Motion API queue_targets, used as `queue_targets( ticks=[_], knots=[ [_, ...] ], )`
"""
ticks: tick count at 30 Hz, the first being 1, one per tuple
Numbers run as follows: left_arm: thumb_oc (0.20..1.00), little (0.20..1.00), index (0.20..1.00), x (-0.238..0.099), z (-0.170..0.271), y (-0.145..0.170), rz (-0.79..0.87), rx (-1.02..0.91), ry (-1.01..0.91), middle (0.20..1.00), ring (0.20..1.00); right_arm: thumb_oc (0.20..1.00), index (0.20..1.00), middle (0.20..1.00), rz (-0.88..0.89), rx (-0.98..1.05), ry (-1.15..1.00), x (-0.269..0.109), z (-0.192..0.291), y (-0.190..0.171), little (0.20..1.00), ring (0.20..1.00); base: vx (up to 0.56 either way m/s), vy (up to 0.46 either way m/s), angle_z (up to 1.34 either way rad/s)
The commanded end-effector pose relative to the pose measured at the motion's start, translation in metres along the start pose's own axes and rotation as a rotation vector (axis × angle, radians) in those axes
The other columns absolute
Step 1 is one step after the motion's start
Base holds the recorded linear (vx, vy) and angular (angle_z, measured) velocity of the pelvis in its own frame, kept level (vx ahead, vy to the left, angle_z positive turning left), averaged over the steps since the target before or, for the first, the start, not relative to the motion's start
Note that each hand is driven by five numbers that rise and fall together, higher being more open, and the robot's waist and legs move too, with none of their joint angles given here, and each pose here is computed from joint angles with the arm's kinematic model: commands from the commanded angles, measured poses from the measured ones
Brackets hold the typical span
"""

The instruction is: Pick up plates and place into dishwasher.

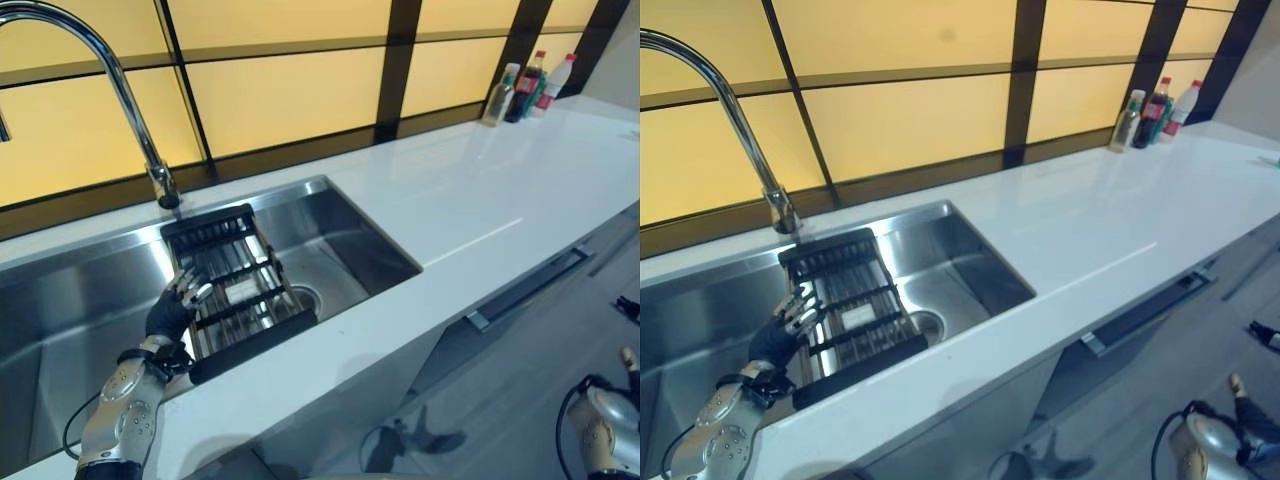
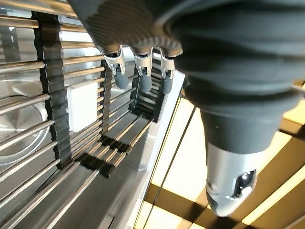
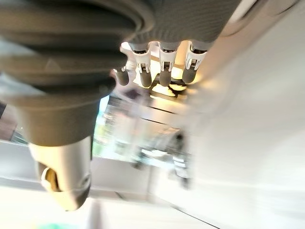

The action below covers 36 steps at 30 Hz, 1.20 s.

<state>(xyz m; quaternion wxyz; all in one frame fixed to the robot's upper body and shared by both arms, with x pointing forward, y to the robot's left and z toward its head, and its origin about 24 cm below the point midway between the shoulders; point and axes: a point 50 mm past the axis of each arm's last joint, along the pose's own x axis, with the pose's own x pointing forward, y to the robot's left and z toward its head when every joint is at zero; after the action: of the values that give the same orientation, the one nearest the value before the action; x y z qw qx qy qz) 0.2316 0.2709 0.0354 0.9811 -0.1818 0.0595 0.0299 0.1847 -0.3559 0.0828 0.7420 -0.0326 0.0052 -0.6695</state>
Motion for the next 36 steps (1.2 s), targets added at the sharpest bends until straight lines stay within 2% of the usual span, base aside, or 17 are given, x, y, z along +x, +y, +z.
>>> queue_targets(
  ticks=[1, 5, 8, 12, 16, 19, 24, 30, 36],
  knots=[
    [1.000, 1.000, 1.000, 0.019, 0.021, -0.030, -0.071, -0.054, -0.141, 1.000, 1.000, 1.000, 1.000, 1.000, 0.198, 0.318, -0.583, -0.024, 0.124, 0.041, 1.000, 1.000, -0.03, -0.017, 0.09],
    [1.000, 1.000, 1.000, 0.027, 0.023, -0.039, -0.069, 0.015, -0.161, 1.000, 1.000, 1.000, 1.000, 1.000, 0.611, 0.483, -0.906, -0.079, 0.182, 0.066, 1.000, 1.000, -0.01, -0.049, 0.18],
    [1.000, 1.000, 1.000, 0.026, 0.026, -0.040, -0.061, 0.031, -0.189, 1.000, 1.000, 1.000, 1.000, 1.000, 0.935, 0.521, -0.989, -0.110, 0.193, 0.079, 1.000, 1.000, 0.03, -0.129, 0.53],
    [1.000, 1.000, 1.000, 0.021, 0.030, -0.035, -0.032, 0.055, -0.201, 1.000, 1.000, 1.000, 1.000, 1.000, 1.220, 0.523, -1.000, -0.147, 0.193, 0.092, 1.000, 1.000, 0.01, -0.159, 0.46],
    [1.000, 1.000, 1.000, 0.018, 0.032, -0.034, -0.020, 0.067, -0.211, 1.000, 1.000, 1.000, 1.000, 1.000, 1.406, 0.493, -0.951, -0.180, 0.180, 0.106, 1.000, 1.000, 0.03, -0.142, 0.43],
    [1.000, 1.000, 1.000, 0.015, 0.030, -0.031, -0.010, 0.076, -0.208, 1.000, 1.000, 1.000, 1.000, 1.000, 1.463, 0.504, -0.927, -0.196, 0.171, 0.109, 1.000, 1.000, 0.05, -0.127, 0.37],
    [1.000, 1.000, 1.000, 0.008, 0.025, -0.026, -0.017, 0.112, -0.200, 1.000, 1.000, 1.000, 1.000, 1.000, 1.528, 0.473, -0.685, -0.217, 0.133, 0.127, 1.000, 1.000, 0.08, -0.150, 0.44],
    [1.000, 1.000, 1.000, 0.008, 0.017, -0.038, -0.141, 0.093, -0.162, 1.000, 1.000, 1.000, 1.000, 1.000, 1.472, 0.334, -0.414, -0.207, 0.072, 0.136, 1.000, 1.000, 0.06, -0.007, 0.96],
    [1.000, 1.000, 1.000, 0.013, -0.001, -0.053, -0.213, 0.087, -0.097, 1.000, 1.000, 1.000, 1.000, 1.000, 1.503, 0.257, -0.188, -0.209, 0.018, 0.132, 1.000, 1.000, 0.01, 0.143, 0.94]
  ],
)
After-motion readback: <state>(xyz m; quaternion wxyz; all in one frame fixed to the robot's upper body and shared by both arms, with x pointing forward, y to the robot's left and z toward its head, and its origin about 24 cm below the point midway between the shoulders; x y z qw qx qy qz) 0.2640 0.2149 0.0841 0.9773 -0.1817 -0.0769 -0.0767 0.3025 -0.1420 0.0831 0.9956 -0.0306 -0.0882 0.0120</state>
